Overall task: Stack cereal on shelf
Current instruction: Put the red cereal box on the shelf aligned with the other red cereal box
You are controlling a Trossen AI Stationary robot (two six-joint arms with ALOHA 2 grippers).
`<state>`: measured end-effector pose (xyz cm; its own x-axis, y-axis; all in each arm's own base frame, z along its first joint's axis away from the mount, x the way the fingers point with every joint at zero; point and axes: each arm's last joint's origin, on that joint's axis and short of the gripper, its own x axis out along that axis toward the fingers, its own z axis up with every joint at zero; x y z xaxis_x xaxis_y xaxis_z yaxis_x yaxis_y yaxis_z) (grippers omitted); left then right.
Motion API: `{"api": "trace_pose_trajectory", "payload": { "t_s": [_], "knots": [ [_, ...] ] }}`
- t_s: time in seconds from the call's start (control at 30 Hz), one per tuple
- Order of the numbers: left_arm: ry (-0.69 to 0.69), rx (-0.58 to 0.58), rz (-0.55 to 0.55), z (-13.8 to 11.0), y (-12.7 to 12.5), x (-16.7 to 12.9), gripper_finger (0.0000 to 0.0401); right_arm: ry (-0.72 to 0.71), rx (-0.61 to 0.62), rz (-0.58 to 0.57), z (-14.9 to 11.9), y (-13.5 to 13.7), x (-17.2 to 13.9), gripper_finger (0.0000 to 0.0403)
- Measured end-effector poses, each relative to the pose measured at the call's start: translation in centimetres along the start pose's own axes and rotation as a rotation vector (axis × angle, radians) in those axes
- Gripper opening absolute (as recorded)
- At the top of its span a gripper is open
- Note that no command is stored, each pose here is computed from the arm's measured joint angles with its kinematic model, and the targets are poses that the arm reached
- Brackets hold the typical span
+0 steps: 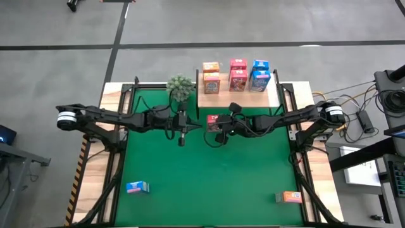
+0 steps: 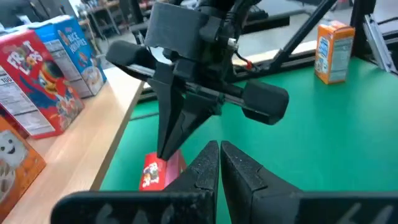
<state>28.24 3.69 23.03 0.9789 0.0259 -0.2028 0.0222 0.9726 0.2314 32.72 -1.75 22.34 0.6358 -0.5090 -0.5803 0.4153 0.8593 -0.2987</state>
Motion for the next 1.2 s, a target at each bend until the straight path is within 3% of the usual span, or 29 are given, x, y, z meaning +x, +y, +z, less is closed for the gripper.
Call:
{"api": "trace_pose_trajectory", "payload": {
  "t_s": [0.13, 0.3, 0.63, 0.87, 1.2],
  "knots": [
    [-0.043, 0.004, 0.030, -0.7, 0.4, 0.2, 0.0002, 0.001, 0.000, 0.003, 0.0, 0.0, 0.0, 0.0009],
    [0.000, -0.020, 0.061, -2.0, 1.4, 0.8, 0.0027, 0.012, 0.006, 0.010, -0.1, 0.0, 0.0, 0.0008],
    [0.065, -0.011, 0.066, -3.3, 2.3, 3.5, 0.0144, 0.025, 0.029, 0.015, -0.4, 0.1, 0.1, 0.0008],
    [0.143, -0.004, 0.068, -4.7, 3.0, 4.3, 0.0224, 0.033, 0.032, 0.111, -0.5, 0.4, 0.0, 0.0009],
    [0.151, -0.005, 0.029, -5.4, 2.8, 4.6, 0.0276, 0.043, 0.035, 0.120, -0.6, 0.4, 0.0, 0.0009]
  ]
}}
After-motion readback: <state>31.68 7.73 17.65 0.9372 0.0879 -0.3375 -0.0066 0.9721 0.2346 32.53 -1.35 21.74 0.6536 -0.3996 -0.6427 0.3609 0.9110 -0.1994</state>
